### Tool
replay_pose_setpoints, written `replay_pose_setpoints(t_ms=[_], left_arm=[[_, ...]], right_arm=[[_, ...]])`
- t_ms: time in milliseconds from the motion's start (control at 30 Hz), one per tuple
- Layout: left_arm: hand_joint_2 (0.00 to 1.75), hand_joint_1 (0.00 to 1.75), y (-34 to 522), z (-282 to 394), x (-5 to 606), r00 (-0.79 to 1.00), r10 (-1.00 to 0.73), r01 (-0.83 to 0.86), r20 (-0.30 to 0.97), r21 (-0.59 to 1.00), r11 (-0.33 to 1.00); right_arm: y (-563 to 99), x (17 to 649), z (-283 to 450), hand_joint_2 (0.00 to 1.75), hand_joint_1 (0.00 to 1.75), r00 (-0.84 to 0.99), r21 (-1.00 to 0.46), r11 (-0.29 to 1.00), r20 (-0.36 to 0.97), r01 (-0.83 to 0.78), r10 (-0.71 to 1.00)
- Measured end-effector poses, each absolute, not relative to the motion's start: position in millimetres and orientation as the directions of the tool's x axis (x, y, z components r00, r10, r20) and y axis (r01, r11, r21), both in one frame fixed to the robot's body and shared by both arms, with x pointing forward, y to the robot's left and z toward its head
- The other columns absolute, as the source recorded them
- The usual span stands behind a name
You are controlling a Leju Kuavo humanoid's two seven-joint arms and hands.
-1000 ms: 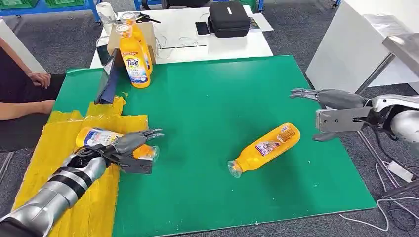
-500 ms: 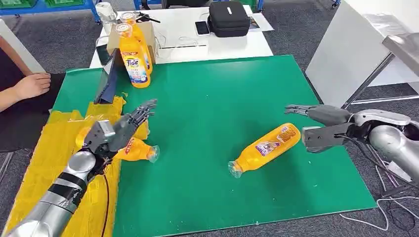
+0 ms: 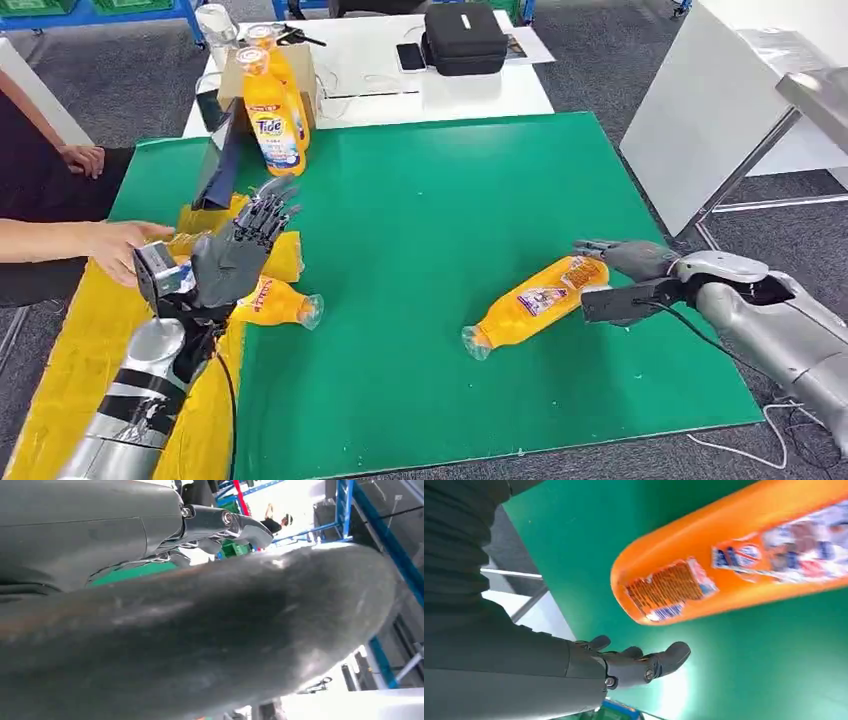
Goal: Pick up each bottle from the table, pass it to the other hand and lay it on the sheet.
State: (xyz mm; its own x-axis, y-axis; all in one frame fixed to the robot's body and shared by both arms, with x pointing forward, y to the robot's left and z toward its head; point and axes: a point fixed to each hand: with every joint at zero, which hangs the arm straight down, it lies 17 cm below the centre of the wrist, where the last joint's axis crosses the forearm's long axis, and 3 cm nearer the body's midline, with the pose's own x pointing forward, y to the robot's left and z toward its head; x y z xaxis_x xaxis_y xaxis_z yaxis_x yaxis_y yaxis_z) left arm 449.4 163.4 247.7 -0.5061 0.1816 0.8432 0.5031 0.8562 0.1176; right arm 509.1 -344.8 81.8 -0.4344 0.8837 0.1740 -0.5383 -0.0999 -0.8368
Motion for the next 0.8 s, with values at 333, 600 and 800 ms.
replay_pose_setpoints(t_ms=[333, 600, 800], left_arm=[[0.0, 0.0, 159, 254, 446, -0.506, 0.221, 0.521, 0.834, 0.091, 0.849], [0.0, 0.0, 158, 255, 445, -0.502, 0.235, 0.53, 0.832, 0.081, 0.844], [0.0, 0.0, 157, 257, 444, -0.497, 0.248, 0.541, 0.831, 0.074, 0.838]], right_arm=[[-335, 525, 44, 1.75, 0.0, -0.414, -0.832, -0.141, 0.115, -0.537, 0.903], [-321, 521, 18, 1.75, 0.0, -0.39, -0.815, -0.118, 0.14, -0.567, 0.91], [-318, 516, 4, 1.75, 1.75, -0.385, -0.801, -0.13, 0.133, -0.584, 0.913]])
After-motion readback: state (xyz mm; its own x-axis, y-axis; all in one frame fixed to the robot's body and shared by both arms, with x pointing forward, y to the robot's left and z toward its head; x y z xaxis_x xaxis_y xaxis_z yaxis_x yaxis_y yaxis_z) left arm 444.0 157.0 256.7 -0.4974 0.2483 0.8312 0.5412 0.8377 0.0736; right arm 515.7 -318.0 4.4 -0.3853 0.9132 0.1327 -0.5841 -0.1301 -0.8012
